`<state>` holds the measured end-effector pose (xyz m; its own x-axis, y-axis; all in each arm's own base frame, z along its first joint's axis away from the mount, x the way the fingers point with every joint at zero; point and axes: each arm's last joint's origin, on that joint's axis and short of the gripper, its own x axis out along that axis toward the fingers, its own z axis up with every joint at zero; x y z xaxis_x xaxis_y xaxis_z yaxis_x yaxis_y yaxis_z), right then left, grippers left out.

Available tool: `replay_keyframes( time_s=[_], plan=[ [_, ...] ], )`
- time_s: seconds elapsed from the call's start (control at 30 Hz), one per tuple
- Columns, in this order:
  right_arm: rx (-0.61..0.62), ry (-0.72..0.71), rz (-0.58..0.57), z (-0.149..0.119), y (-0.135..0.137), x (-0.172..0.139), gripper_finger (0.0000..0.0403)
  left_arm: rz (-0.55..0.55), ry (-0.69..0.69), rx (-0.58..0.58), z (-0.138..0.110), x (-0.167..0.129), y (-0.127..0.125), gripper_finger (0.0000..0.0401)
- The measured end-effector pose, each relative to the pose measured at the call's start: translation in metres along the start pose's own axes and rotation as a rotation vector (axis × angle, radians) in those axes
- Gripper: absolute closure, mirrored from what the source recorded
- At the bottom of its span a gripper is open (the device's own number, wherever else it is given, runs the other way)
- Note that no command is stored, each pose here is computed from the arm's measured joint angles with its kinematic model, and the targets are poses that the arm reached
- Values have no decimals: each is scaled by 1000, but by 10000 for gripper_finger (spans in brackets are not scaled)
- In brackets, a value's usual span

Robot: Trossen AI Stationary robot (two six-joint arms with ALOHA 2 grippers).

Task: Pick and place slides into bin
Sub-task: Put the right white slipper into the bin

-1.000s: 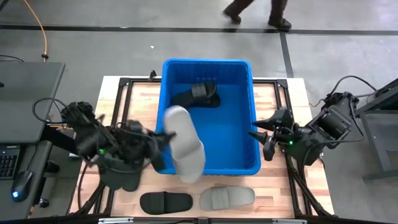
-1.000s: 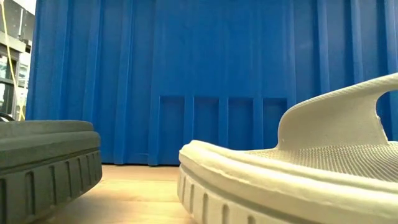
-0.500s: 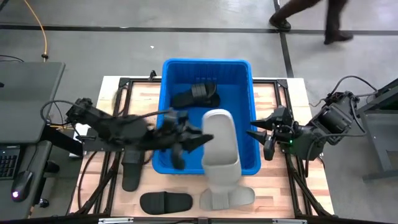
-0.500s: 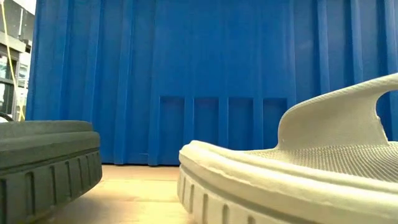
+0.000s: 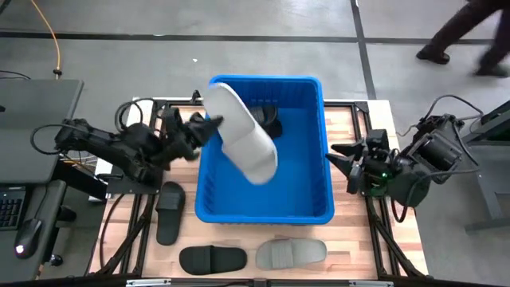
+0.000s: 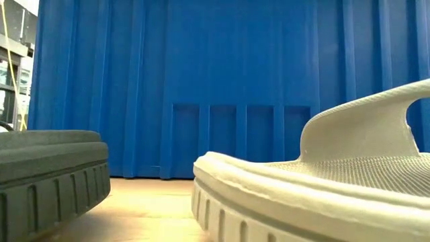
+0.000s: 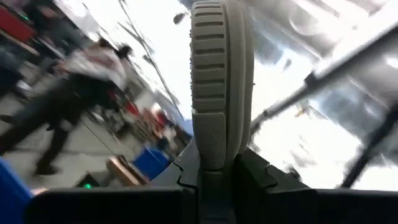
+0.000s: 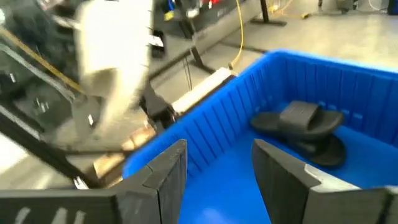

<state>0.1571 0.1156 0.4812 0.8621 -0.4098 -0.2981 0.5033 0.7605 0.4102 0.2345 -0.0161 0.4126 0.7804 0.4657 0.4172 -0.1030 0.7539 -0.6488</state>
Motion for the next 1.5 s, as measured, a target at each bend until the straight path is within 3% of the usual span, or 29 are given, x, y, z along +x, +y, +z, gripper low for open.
replay_keyframes(
  time_s=[0.2,0.43,0.63,0.77,0.97,1.2,1.37,1.5],
  plan=[
    [65,-27,36,5,11,10,233,14,-44,10,-10,9,22,363],
    [104,76,21,-17,2,56,234,-16,-100,-42,-9,25,37,363],
    [227,-29,297,-20,-11,75,237,7,-112,-29,-6,29,44,364],
    [321,-115,379,-27,-37,80,238,67,-142,-44,-4,29,47,364],
    [436,-171,499,-41,-61,85,237,60,-134,-56,-4,31,49,364],
    [473,-144,526,-45,-70,102,202,81,-119,-50,-6,31,51,364],
    [460,-138,480,-45,-75,117,167,87,-117,-93,-7,31,52,364],
    [450,-121,498,-47,-72,130,160,127,-122,-117,-10,32,54,364]
  ],
)
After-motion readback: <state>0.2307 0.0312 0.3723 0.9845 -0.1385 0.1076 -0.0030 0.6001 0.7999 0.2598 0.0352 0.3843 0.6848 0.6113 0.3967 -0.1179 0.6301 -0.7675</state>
